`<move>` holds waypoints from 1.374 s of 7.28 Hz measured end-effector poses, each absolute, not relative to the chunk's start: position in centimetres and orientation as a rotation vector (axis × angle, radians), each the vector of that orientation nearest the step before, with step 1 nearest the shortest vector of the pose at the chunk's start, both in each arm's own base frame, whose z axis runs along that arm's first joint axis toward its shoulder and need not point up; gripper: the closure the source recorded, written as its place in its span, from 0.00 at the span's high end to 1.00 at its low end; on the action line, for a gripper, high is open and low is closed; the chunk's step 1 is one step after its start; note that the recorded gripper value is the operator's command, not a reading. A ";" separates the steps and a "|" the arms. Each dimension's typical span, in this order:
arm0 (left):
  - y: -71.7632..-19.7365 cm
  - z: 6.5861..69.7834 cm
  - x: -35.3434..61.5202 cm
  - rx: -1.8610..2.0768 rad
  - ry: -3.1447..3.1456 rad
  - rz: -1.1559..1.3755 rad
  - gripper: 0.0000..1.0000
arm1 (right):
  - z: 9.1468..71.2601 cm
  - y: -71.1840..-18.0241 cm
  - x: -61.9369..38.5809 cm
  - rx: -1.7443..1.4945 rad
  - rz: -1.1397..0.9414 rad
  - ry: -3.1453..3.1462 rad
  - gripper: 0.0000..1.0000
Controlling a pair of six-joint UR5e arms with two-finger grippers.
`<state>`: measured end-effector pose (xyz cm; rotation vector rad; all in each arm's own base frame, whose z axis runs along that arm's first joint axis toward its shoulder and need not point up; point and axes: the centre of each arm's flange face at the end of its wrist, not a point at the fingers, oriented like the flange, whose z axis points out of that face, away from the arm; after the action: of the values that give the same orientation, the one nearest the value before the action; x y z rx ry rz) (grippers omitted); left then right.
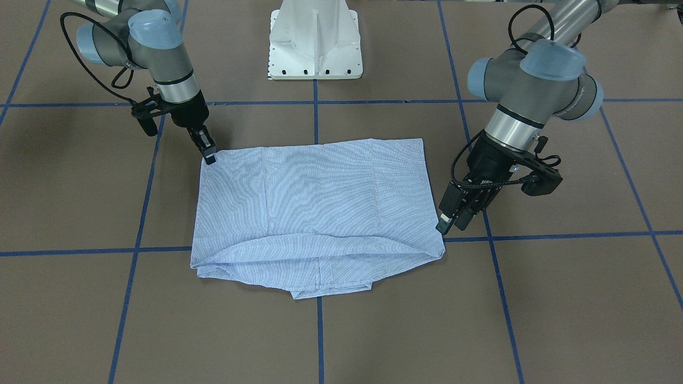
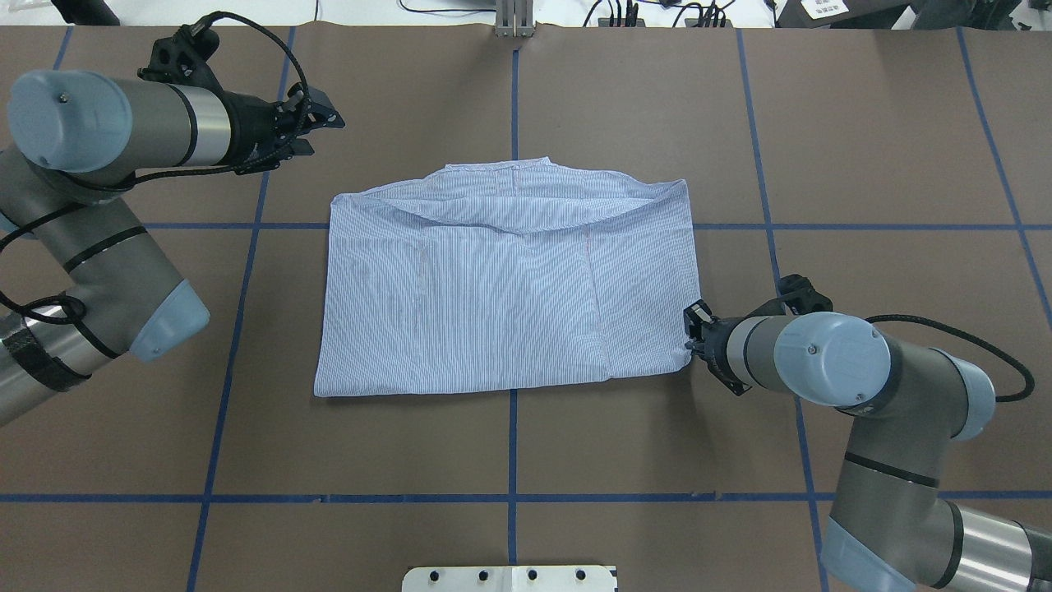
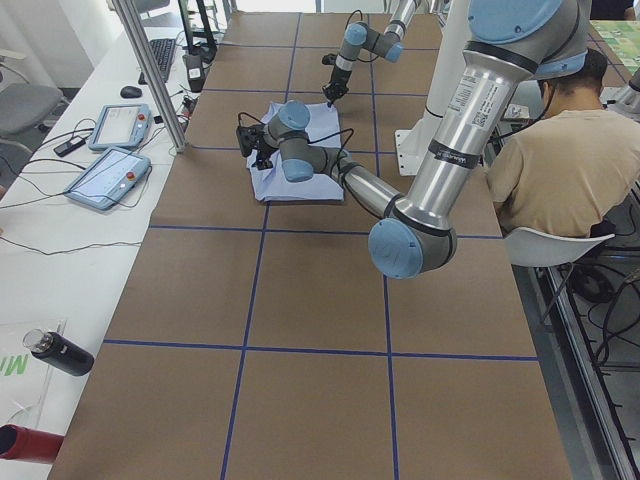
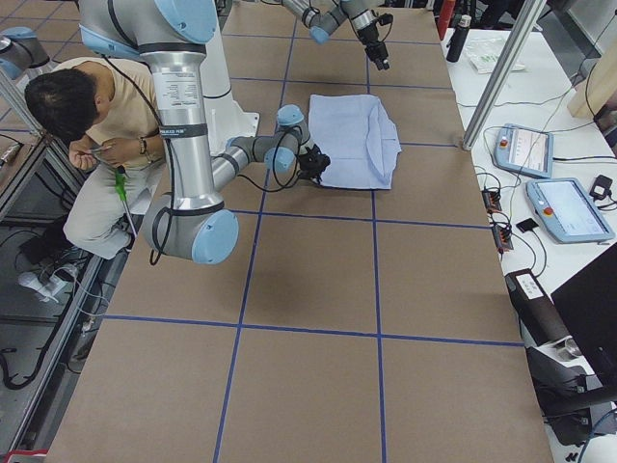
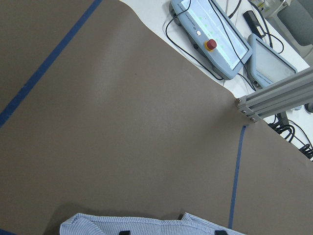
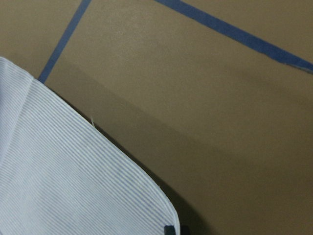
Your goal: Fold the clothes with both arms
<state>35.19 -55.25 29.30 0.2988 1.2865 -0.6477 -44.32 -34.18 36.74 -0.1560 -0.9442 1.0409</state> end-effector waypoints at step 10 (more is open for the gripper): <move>-45.5 33.8 35.0 0.132 1.279 -0.590 0.77 | 29.9 -12.9 -42.1 -0.303 0.678 -1.042 1.00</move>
<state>35.02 -45.46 33.83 0.1323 1.2788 -0.5905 -42.13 -12.91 29.94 -0.3026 -1.0419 0.6776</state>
